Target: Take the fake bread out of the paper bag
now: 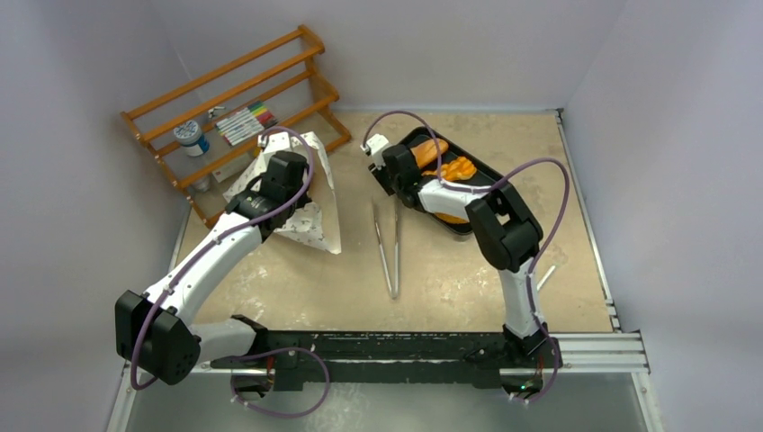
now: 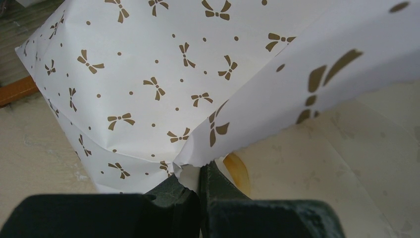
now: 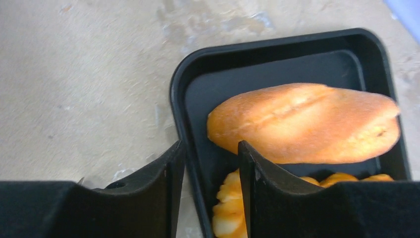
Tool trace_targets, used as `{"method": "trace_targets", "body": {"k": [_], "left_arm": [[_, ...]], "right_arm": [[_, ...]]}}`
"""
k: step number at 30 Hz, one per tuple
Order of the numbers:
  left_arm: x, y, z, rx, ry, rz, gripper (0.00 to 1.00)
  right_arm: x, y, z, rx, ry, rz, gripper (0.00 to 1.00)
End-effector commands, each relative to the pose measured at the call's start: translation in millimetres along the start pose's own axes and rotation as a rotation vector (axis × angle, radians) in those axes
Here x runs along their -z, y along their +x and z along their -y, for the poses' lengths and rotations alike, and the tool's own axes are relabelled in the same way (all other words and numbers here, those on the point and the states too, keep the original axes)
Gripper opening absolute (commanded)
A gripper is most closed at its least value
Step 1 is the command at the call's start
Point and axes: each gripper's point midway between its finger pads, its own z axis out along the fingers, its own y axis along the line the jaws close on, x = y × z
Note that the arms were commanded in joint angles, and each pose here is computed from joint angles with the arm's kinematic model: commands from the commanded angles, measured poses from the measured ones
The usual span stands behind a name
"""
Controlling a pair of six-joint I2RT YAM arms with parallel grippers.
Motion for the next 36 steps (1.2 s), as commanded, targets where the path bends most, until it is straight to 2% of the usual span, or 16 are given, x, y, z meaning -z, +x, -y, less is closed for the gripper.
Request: {"method": "trace_targets", "body": {"k": [1, 7, 14, 17, 18, 20, 21, 27, 32, 36], "left_arm": [[4, -34, 8, 0.060, 0.029, 0.095, 0.00], [6, -35, 8, 0.056, 0.028, 0.099, 0.00], [6, -37, 8, 0.060, 0.028, 0.105, 0.00], [5, -36, 8, 0.059, 0.030, 0.103, 0.00], [5, -36, 9, 0.059, 0.033, 0.102, 0.00], [4, -35, 9, 0.060, 0.033, 0.099, 0.00], [4, -35, 9, 0.061, 0.035, 0.102, 0.00], [4, -35, 12, 0.067, 0.045, 0.104, 0.00], [5, -35, 13, 0.073, 0.054, 0.103, 0.00], [7, -36, 11, 0.074, 0.052, 0.107, 0.00]], "right_arm": [[28, -81, 51, -0.107, 0.155, 0.187, 0.47], [54, -107, 65, -0.175, 0.191, 0.243, 0.49], [90, -99, 63, -0.264, 0.270, 0.216, 0.44], [111, -81, 46, -0.322, 0.288, 0.175, 0.34], [117, -71, 39, -0.338, 0.295, 0.150, 0.26], [129, -49, 22, -0.387, 0.304, 0.086, 0.02], [136, -39, 13, -0.417, 0.296, 0.056, 0.00], [162, 26, -45, -0.582, 0.245, -0.108, 0.00], [163, 77, -61, -0.681, 0.260, -0.228, 0.00], [156, 98, -65, -0.690, 0.290, -0.277, 0.00]]}}
